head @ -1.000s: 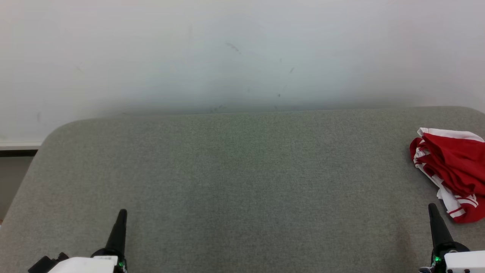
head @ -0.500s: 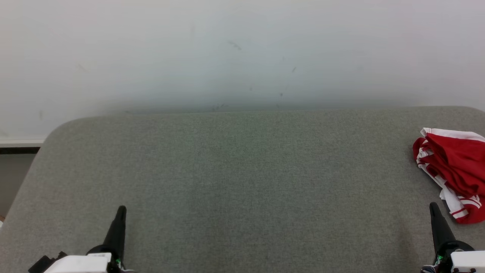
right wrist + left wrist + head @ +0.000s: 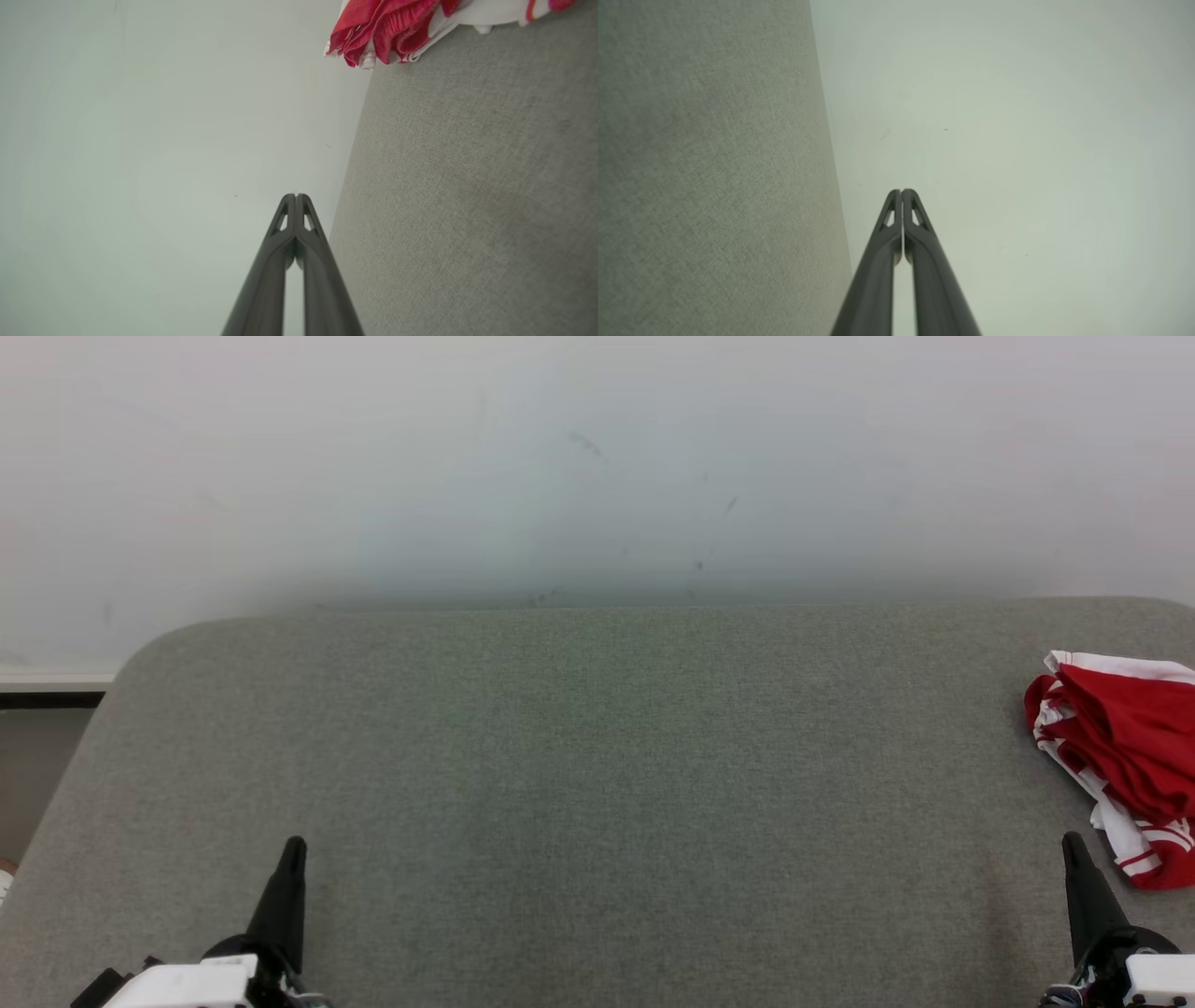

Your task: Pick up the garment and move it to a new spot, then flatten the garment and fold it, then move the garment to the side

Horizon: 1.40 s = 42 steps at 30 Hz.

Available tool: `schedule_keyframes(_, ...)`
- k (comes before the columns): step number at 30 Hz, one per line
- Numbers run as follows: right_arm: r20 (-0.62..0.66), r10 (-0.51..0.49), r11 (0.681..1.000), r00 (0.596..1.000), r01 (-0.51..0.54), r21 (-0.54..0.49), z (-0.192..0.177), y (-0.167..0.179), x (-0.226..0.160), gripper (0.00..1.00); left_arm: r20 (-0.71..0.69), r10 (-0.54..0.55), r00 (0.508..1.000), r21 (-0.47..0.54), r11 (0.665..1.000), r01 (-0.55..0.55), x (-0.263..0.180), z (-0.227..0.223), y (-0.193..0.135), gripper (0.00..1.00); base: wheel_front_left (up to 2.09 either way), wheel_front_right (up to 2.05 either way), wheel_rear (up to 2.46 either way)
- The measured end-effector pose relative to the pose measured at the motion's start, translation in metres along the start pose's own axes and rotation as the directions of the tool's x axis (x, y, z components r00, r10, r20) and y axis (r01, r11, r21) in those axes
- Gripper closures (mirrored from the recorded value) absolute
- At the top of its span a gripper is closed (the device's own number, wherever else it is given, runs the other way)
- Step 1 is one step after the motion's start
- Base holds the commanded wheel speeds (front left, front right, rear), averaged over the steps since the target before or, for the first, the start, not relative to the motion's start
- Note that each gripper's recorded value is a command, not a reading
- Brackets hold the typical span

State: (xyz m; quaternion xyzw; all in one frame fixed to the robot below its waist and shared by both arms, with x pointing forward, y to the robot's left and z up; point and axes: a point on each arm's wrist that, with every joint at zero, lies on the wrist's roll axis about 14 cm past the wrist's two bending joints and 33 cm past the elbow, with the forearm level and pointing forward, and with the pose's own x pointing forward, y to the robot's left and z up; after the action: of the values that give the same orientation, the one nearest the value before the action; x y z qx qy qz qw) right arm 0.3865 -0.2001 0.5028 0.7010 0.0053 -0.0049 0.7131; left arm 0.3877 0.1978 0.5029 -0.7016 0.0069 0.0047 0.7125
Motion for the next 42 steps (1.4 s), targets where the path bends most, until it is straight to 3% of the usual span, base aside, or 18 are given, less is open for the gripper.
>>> schedule_keyframes(42,0.001,0.003,1.0,1.0,-0.004,0.021,-0.0002,0.0007,0.0006,1.0,0.002,-0.004,1.0,-0.016,1.0,0.004,0.0002,0.0011,-0.0008,1.0,0.0,0.0,0.0)
